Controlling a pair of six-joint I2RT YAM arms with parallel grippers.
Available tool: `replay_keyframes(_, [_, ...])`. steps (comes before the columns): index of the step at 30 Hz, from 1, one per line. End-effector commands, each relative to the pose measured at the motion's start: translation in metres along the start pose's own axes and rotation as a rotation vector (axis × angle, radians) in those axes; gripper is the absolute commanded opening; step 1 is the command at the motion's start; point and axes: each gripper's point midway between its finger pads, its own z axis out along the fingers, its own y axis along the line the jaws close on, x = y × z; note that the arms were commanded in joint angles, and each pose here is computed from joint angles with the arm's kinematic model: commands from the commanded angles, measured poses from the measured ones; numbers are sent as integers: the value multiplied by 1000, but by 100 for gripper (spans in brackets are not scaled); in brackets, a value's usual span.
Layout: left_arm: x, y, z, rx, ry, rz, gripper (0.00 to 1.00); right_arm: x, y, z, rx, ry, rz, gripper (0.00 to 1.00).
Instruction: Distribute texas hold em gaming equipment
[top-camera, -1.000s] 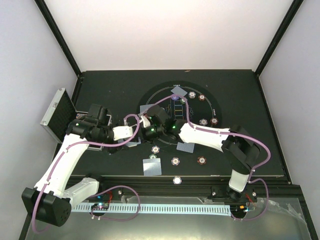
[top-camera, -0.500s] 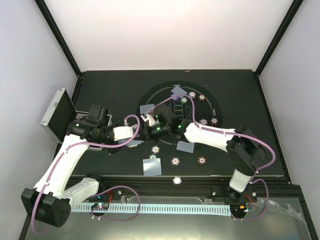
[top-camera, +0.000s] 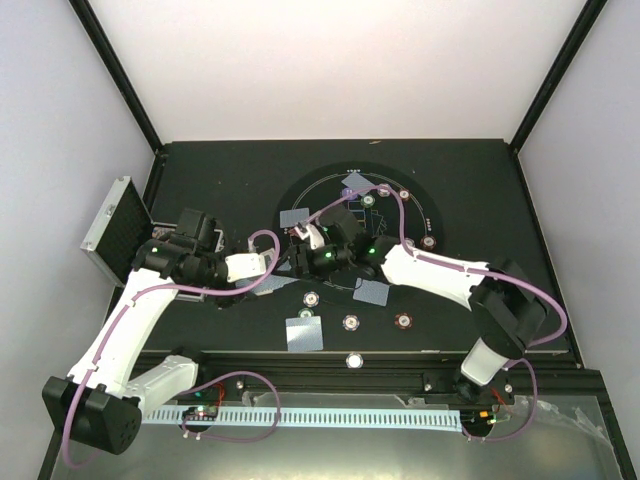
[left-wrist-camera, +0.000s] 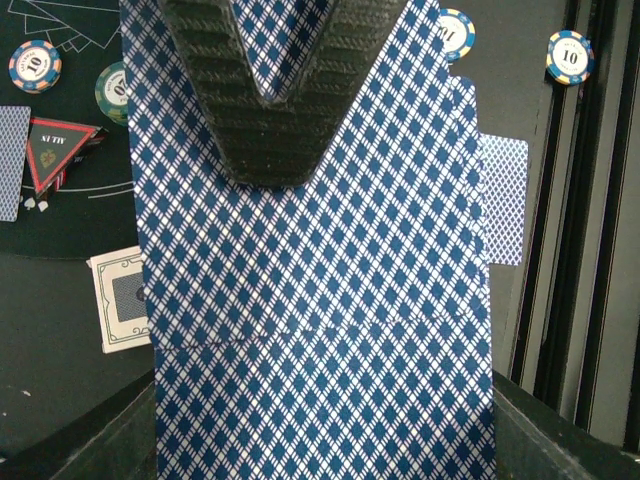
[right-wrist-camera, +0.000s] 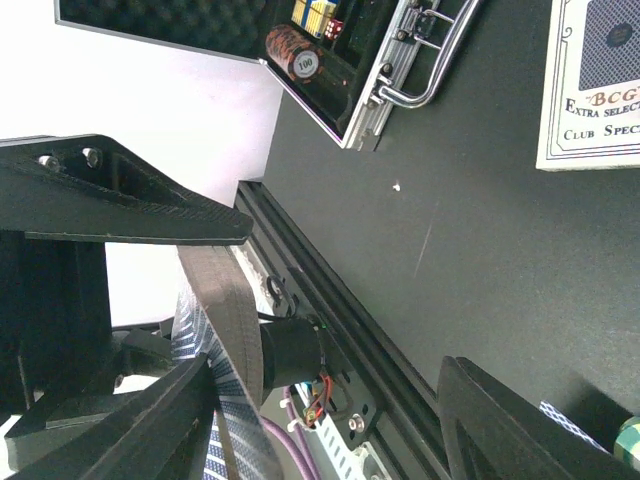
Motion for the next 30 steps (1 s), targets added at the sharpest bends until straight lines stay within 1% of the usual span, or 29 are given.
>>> replay_keyframes(1, [-15, 2, -10, -10, -45, 19, 2, -2, -4, -10, 47, -20, 7, 63])
replay_keyframes(6, [-14, 3, -11, -17, -41, 22, 2, -4, 9, -22, 50, -35, -25, 62])
replay_keyframes(10, [-13, 2, -9, -15, -39, 22, 1, -3, 11, -30, 61, -50, -34, 59])
replay_keyframes(19, [-13, 2, -9, -15, -38, 22, 2, -5, 11, -39, 99, -72, -56, 45])
replay_keyframes(23, [-12, 3, -10, -19, -34, 24, 2, -8, 12, -43, 105, -85, -62, 32])
replay_keyframes(27, [-12, 3, -10, -21, -31, 24, 1, -11, 11, -53, 117, -103, -69, 28])
replay_keyframes(30, [-12, 3, -10, -21, -32, 24, 2, -15, 8, -62, 118, -116, -64, 19])
